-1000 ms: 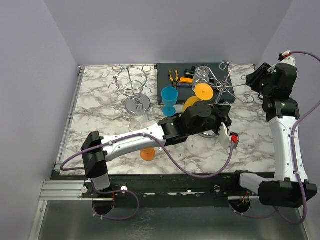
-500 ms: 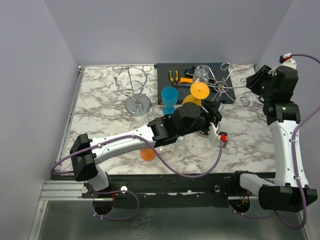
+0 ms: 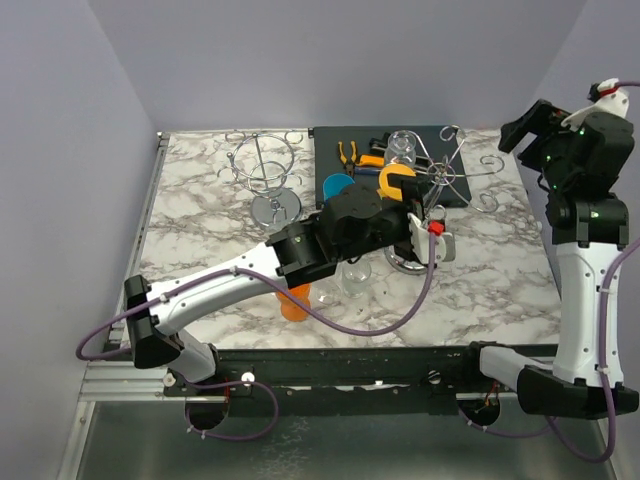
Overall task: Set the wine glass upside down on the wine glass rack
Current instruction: Adjust the wine rack at the center of the board, then pick up the wine glass at the center of the board.
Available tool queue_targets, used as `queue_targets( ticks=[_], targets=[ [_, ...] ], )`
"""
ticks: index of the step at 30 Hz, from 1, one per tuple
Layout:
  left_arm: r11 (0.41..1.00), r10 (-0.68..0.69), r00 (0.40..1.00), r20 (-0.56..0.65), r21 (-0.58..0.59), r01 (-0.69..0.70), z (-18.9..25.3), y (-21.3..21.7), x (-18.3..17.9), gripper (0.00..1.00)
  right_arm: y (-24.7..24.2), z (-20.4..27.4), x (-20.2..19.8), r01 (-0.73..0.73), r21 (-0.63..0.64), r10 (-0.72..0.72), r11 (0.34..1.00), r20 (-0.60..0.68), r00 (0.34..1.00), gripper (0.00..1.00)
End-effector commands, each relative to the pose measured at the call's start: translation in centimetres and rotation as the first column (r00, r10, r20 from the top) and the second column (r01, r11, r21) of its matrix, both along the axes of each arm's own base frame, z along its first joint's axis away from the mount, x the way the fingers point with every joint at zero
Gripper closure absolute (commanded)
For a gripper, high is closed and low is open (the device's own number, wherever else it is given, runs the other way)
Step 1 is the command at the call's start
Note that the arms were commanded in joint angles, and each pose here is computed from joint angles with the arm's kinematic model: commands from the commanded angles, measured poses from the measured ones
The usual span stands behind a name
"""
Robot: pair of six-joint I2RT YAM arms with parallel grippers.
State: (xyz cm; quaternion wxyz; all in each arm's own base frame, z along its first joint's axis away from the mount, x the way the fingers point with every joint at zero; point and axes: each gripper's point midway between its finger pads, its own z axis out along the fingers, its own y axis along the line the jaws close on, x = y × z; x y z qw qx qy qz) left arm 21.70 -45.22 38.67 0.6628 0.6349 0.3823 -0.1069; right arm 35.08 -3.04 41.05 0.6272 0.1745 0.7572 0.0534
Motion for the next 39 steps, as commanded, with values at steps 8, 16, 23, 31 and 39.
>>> queue_targets(
  ticks=[8, 16, 23, 31, 39],
  targets=[
    [0.92, 0.129, 0.967, -0.221, -0.338, -0.2, 13.2, 11.1, -1.9, 0.01, 5.4, 7.7, -2.5, -0.294, -0.019, 0.294, 0.956, 0.143, 0.945, 0.09],
    [0.84, 0.278, 0.928, -0.248, -0.406, -0.36, 16.4, 18.1, 0.6, 0.01, 17.3, 7.7, 0.1, -0.423, -0.137, 0.433, 0.896, 0.053, 0.9, 0.06],
    [0.772, 0.381, 0.894, -0.235, -0.451, -0.447, 18.6, 22.3, 1.9, 0.01, 27.7, 7.9, -1.9, -0.539, -0.226, 0.552, 0.811, -0.01, 0.834, 0.03],
    [0.773, 0.481, 0.842, -0.242, -0.336, -0.538, 14.8, 24.8, 2.4, 0.07, 34.0, 0.1, -10.3, -0.667, -0.216, 0.635, 0.713, -0.206, 0.745, 0.19],
    [0.805, 0.482, 0.842, -0.242, -0.256, -0.535, 9.8, 26.4, 1.4, 0.12, 34.8, -11.7, -17.9, -0.741, -0.135, 0.614, 0.658, -0.474, 0.631, 0.27]
  ],
)
